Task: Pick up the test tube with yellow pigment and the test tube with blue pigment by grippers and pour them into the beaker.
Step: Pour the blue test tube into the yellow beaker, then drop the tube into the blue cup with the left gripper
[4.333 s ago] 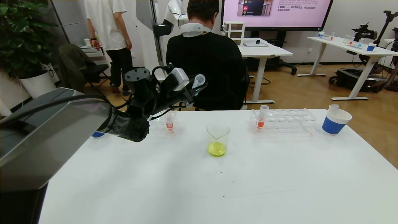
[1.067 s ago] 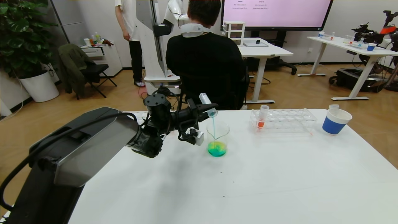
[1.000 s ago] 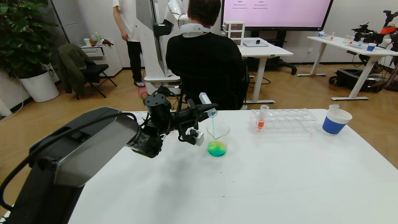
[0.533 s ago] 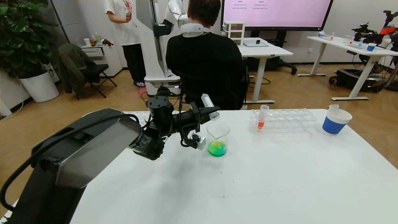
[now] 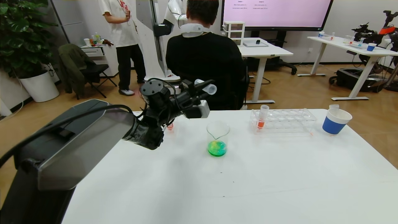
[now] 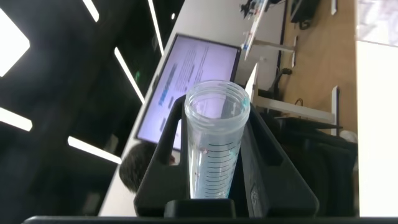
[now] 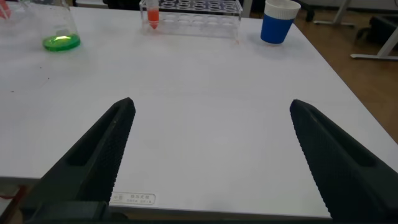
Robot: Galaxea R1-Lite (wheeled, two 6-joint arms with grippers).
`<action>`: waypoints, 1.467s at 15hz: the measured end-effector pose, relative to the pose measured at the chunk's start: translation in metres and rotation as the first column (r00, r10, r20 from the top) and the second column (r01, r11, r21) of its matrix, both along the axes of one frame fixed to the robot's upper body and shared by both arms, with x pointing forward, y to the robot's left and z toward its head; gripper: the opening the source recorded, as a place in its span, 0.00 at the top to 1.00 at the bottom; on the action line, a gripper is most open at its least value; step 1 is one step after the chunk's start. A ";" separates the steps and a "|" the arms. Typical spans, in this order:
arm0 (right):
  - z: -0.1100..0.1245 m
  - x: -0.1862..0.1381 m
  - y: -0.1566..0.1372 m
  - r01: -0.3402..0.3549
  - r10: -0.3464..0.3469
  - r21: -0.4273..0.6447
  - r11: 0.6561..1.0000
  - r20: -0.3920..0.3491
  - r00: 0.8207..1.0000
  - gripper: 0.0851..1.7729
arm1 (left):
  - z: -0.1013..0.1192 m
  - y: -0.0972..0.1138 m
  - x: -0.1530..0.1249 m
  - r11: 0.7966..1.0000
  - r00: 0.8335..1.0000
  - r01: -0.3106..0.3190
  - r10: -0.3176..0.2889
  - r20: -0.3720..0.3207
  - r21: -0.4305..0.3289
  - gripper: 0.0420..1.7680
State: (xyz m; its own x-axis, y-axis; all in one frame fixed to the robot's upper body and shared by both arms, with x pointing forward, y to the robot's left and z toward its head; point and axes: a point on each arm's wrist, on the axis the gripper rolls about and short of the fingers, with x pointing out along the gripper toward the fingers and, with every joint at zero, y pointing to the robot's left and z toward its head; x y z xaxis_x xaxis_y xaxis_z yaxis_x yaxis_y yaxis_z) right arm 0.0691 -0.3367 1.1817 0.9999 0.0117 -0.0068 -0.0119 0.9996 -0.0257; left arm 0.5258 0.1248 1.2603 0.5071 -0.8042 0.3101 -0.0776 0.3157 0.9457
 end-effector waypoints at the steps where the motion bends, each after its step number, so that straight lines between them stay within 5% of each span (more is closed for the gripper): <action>1: 0.000 0.000 0.000 0.000 0.000 0.000 1.000 0.000 1.000 0.02 | 0.011 -0.001 -0.003 0.996 0.997 -0.023 0.017 -0.069 -0.089 0.74; 3: 0.000 0.000 0.000 0.000 0.000 0.000 1.000 0.000 1.000 0.02 | 0.029 -0.005 -0.011 0.944 0.976 -0.133 0.072 -0.203 -0.302 0.74; 5: 0.000 0.000 0.000 0.000 0.000 0.000 1.000 0.000 1.000 0.02 | 0.042 -0.012 -0.019 0.809 0.930 -0.275 0.086 -0.358 -0.519 0.74; 7: 0.000 0.000 0.000 0.000 0.000 0.000 1.000 0.000 1.000 0.02 | 0.049 -0.014 -0.024 0.661 0.880 -0.388 0.058 -0.472 -0.642 0.74; 9: 0.000 0.000 0.000 0.000 0.000 0.000 1.000 0.000 1.000 0.02 | 0.052 -0.012 -0.026 0.517 0.805 -0.522 0.036 -0.592 -0.679 0.74; 10: 0.000 0.000 0.000 0.000 0.000 0.000 1.000 0.000 1.000 0.02 | 0.055 -0.010 -0.026 0.467 0.763 -0.581 0.026 -0.646 -0.667 0.74; 14: 0.000 0.000 0.000 0.000 0.000 0.000 1.000 0.000 1.000 0.02 | 0.077 0.011 -0.036 0.345 0.591 -0.749 -0.038 -0.805 -0.566 0.74; 15: 0.000 0.000 0.000 0.000 0.000 0.000 1.000 0.000 1.000 0.02 | 0.085 0.022 -0.037 0.300 0.573 -0.767 -0.075 -0.816 -0.567 0.74; 17: 0.000 0.000 0.000 0.000 0.000 0.000 1.000 0.000 1.000 0.02 | 0.098 0.050 -0.037 0.210 0.577 -0.782 -0.110 -0.809 -0.587 0.74; 19: 0.000 0.000 0.000 0.000 0.000 0.000 1.000 0.000 1.000 0.02 | 0.100 0.081 -0.035 0.159 0.579 -0.796 -0.085 -0.811 -0.584 0.74; 22: 0.000 0.000 0.000 0.000 0.000 0.000 1.000 0.000 1.000 0.02 | 0.098 0.142 -0.034 0.109 0.569 -0.815 -0.037 -0.822 -0.569 0.74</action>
